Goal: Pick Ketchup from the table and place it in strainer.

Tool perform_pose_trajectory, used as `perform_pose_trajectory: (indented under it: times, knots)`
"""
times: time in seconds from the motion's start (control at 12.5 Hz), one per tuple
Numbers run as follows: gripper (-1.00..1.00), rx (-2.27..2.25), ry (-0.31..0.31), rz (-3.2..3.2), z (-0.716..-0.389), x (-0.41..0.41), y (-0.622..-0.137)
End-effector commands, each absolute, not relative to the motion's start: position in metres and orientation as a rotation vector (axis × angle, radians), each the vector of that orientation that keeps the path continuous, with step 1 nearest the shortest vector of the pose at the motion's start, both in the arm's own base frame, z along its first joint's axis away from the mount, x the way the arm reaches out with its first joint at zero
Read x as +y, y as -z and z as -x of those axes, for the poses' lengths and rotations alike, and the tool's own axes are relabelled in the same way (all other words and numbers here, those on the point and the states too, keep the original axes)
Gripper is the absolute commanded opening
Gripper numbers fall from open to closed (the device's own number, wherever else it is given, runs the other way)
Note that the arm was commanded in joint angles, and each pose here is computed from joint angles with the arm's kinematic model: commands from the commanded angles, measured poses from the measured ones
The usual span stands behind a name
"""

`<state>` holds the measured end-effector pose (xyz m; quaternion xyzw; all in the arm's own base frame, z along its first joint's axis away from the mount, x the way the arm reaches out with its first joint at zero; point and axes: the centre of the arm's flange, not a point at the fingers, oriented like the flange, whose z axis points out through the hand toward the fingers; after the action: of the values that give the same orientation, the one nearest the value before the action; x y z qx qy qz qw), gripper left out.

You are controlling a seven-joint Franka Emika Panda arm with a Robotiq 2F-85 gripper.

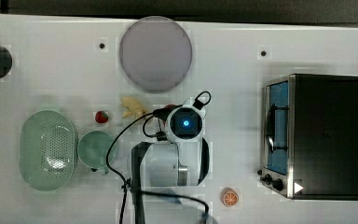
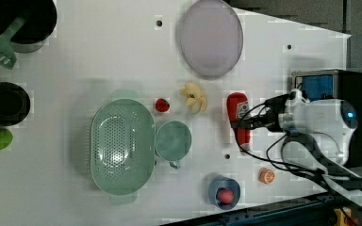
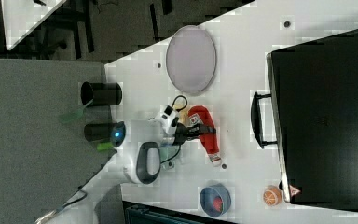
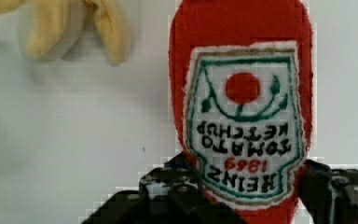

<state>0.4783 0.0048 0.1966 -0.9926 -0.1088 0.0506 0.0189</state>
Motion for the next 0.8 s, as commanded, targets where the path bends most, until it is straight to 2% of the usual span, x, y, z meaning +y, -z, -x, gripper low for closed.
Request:
perform_pose_trajectory:
  times: [0.08, 0.4, 0.48, 0.64, 0.8]
  knots:
    - [0.21, -0.408, 0.044, 3.114, -0.502, 0.02, -0.302]
    - [0.21, -0.329, -0.043, 3.16, -0.482, 0.07, -0.382]
    - [0.21, -0.318, -0.045, 3.174, -0.477, 0.088, -0.396]
    - [0.21, -0.301, 0.006, 3.19, -0.468, 0.13, -0.416]
    - [0.21, -0.225, 0.023, 3.187, -0.456, 0.177, -0.418]
